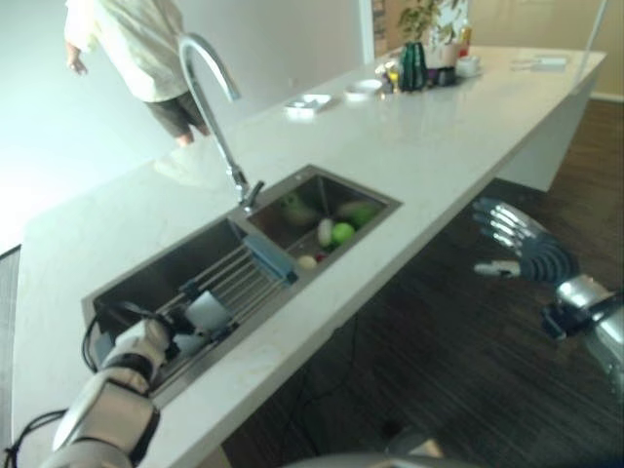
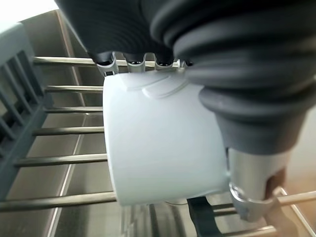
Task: Place the dishes in the dishwasher.
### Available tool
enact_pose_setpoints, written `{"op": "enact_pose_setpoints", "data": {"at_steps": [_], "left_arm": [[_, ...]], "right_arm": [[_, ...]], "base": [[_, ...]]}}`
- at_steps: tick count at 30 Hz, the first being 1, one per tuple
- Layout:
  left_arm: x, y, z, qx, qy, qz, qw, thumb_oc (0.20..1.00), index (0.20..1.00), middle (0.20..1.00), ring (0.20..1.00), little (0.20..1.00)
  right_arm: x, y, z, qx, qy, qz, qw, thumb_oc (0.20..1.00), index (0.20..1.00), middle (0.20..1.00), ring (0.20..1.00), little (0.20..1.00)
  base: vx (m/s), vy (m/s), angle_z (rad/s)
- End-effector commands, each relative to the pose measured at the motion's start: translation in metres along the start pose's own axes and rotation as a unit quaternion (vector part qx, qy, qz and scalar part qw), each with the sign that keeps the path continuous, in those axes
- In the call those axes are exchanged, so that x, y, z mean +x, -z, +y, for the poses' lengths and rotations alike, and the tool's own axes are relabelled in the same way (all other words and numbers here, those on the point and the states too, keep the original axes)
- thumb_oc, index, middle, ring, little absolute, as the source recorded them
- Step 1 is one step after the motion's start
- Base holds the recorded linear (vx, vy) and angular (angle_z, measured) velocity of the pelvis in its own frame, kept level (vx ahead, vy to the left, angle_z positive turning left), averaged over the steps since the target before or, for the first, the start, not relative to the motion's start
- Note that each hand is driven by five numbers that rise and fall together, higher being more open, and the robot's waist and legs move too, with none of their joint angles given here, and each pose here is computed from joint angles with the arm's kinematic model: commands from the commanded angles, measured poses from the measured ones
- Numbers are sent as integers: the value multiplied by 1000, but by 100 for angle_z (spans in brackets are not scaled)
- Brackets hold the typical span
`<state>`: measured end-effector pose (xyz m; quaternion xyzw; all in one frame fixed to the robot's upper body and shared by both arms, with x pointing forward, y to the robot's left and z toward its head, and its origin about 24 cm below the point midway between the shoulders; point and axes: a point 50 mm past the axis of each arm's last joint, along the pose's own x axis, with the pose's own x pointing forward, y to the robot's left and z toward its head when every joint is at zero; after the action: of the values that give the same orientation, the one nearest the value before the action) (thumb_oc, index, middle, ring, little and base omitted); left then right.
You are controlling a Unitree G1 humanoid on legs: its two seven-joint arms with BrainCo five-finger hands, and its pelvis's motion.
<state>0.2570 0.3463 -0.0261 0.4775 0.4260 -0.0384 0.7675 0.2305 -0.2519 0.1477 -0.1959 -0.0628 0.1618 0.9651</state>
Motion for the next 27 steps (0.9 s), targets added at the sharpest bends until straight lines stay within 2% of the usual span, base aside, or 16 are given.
{"op": "enact_pose_setpoints", "data": {"at_steps": [1, 17, 18, 19, 20, 24, 27], "left_arm": [[-2, 17, 5, -19, -13, 29, 999, 1000, 1000, 1000, 1000, 1000], [-2, 25, -1, -15, -7, 43, 999, 1000, 1000, 1000, 1000, 1000], [-2, 28, -5, -7, 8, 55, 998, 586, 586, 586, 586, 586], [-3, 30, -8, 2, 14, 61, 998, 451, 451, 451, 451, 451], [-3, 32, -11, 7, 19, 66, 998, 200, 200, 200, 200, 200], [-3, 37, -27, 20, 51, 82, 995, 200, 200, 200, 200, 200], [-3, 39, -53, 32, 76, 87, 993, 200, 200, 200, 200, 200]], "right_arm": [[4, -27, -9, -27, 8, -58, 998, 1000, 1000, 1000, 1000, 1000], [4, -25, -10, -30, 8, -55, 998, 1000, 1000, 1000, 1000, 1000], [4, -26, -10, -31, 7, -56, 998, 1000, 1000, 1000, 1000, 1000], [3, -27, -10, -32, 7, -57, 998, 1000, 1000, 1000, 1000, 1000], [4, -27, -10, -33, 6, -58, 998, 1000, 1000, 1000, 1000, 1000], [5, -29, -11, -34, 8, -62, 997, 1000, 1000, 1000, 1000, 1000], [5, -28, -11, -34, 13, -62, 997, 1000, 1000, 1000, 1000, 1000]], "base": [[0, 0, 0], [0, 0, 0], [0, 0, 0], [0, 0, 0], [0, 0, 0], [0, 0, 0], [0, 0, 0]]}}
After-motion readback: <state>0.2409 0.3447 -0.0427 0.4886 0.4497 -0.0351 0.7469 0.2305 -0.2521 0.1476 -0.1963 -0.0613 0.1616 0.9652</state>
